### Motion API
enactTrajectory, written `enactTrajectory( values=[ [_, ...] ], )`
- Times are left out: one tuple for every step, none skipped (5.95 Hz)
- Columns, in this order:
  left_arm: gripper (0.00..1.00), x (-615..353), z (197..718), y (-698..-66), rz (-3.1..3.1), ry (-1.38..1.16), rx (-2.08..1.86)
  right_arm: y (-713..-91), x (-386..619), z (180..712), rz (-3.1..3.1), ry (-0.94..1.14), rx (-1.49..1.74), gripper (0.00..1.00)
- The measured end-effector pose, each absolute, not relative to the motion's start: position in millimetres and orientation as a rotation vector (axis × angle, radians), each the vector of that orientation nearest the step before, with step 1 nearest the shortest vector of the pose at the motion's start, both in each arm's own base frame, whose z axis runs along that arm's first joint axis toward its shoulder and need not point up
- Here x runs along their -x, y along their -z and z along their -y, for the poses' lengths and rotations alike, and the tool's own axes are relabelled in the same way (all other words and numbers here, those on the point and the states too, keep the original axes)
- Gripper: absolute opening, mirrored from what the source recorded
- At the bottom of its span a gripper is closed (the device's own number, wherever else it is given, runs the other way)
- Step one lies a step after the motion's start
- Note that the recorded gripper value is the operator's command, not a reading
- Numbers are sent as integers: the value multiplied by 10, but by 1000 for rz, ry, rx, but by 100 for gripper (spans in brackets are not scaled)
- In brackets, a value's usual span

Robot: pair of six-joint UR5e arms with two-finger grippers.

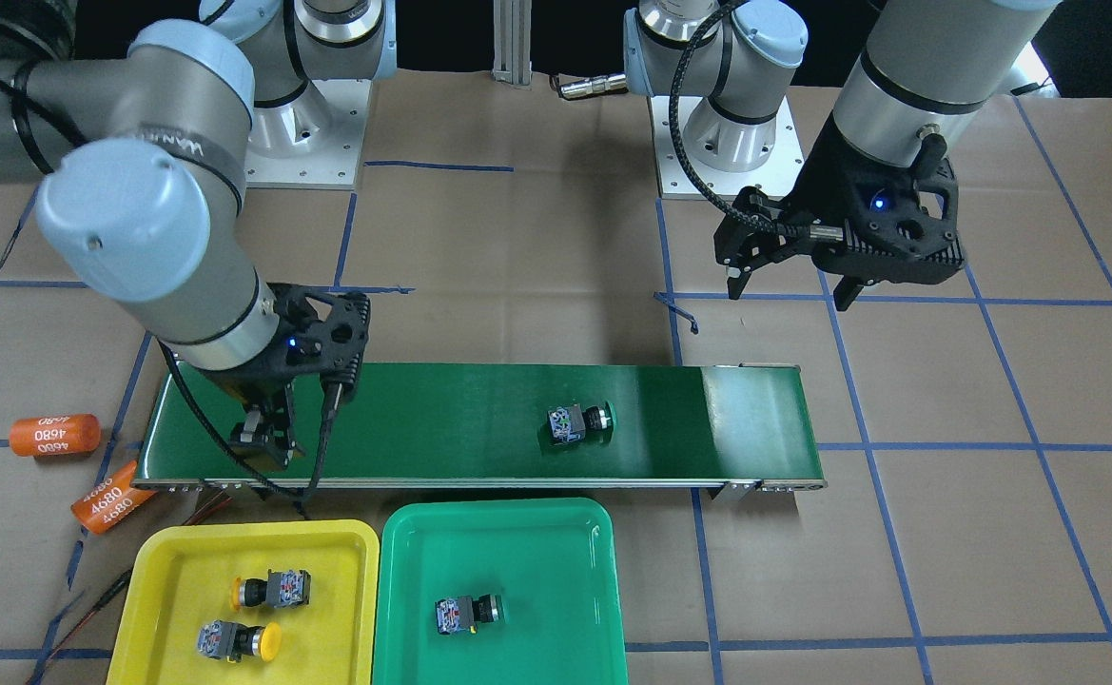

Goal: Sort buttons by color to trays
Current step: 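Lower the right gripper onto the second green-capped button on the belt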

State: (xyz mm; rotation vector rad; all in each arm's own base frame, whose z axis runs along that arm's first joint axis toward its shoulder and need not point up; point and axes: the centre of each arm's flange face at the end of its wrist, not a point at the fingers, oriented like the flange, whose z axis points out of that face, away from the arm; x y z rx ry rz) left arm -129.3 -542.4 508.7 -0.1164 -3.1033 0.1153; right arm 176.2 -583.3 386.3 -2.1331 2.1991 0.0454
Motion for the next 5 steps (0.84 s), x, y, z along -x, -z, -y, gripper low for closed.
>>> enactTrajectory(
  values=[
    [99, 1287, 5420, -5106, 3104, -120, 105, -3909, -1716, 5502, -2186, -49, 2145, 100],
    [99, 1284, 5420, -5113, 3103, -123, 103, -3918, -1721, 5346, -2180, -52, 2145, 100],
    [99, 1280, 5421, -5120, 3102, -127, 103, -3900, -1752, 5293, -2177, -52, 2140, 100],
    [99, 1268, 5413, -5133, 3102, -132, 105, -3814, -1787, 5306, -2171, -58, 2128, 100],
    [99, 1254, 5405, -5144, 3102, -136, 108, -3639, -1890, 5390, -2172, -58, 2124, 100]
  ],
)
